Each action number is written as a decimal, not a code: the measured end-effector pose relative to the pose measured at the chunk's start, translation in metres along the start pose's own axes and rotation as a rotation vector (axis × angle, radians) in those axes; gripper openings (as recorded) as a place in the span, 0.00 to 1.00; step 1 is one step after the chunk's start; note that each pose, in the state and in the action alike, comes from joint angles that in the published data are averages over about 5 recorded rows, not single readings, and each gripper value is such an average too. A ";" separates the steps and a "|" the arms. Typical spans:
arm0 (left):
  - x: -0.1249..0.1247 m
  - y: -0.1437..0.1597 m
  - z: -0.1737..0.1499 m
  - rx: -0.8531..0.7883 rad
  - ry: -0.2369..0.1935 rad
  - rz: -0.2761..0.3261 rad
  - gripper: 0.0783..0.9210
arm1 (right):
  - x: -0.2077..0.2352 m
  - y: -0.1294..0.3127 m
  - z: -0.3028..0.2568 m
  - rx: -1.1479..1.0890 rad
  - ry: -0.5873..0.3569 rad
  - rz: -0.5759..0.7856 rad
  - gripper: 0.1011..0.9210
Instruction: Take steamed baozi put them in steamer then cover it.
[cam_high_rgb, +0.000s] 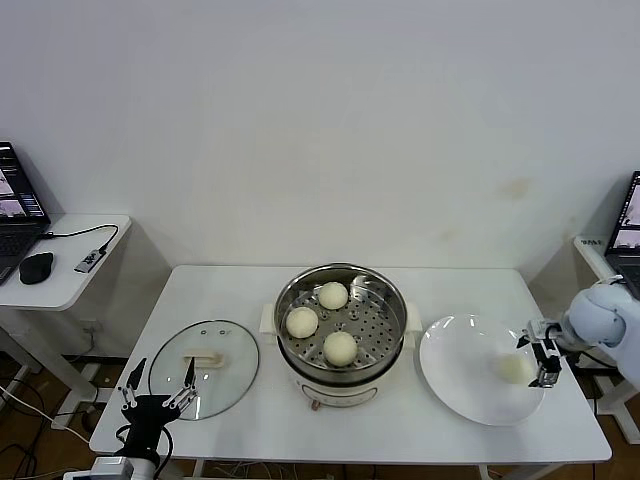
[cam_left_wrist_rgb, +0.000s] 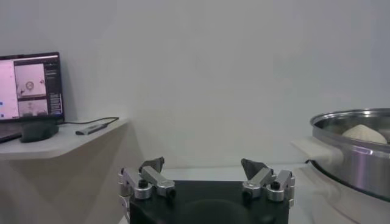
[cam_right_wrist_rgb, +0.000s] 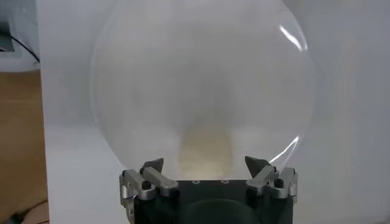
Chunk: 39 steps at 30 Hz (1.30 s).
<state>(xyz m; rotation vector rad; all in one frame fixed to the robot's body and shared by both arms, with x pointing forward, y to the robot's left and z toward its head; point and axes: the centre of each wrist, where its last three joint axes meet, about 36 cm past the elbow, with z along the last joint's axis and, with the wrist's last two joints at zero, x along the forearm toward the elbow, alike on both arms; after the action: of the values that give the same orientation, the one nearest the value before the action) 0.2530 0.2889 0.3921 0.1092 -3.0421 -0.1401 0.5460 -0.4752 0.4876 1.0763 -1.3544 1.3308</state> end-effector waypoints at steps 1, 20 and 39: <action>0.000 0.000 0.000 0.000 0.000 0.000 0.88 | -0.002 0.000 0.001 -0.003 0.002 0.000 0.88; -0.001 0.000 0.003 0.000 0.006 -0.004 0.88 | -0.036 -0.007 0.003 -0.049 0.011 0.000 0.71; -0.001 -0.003 0.000 0.004 -0.003 -0.001 0.88 | 0.000 -0.021 -0.005 -0.050 -0.019 0.004 0.61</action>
<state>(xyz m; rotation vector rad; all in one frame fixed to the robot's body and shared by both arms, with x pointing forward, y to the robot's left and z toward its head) 0.2537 0.2864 0.3923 0.1106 -3.0452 -0.1337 0.5665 -0.4714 0.4911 1.0547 -1.3972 1.2859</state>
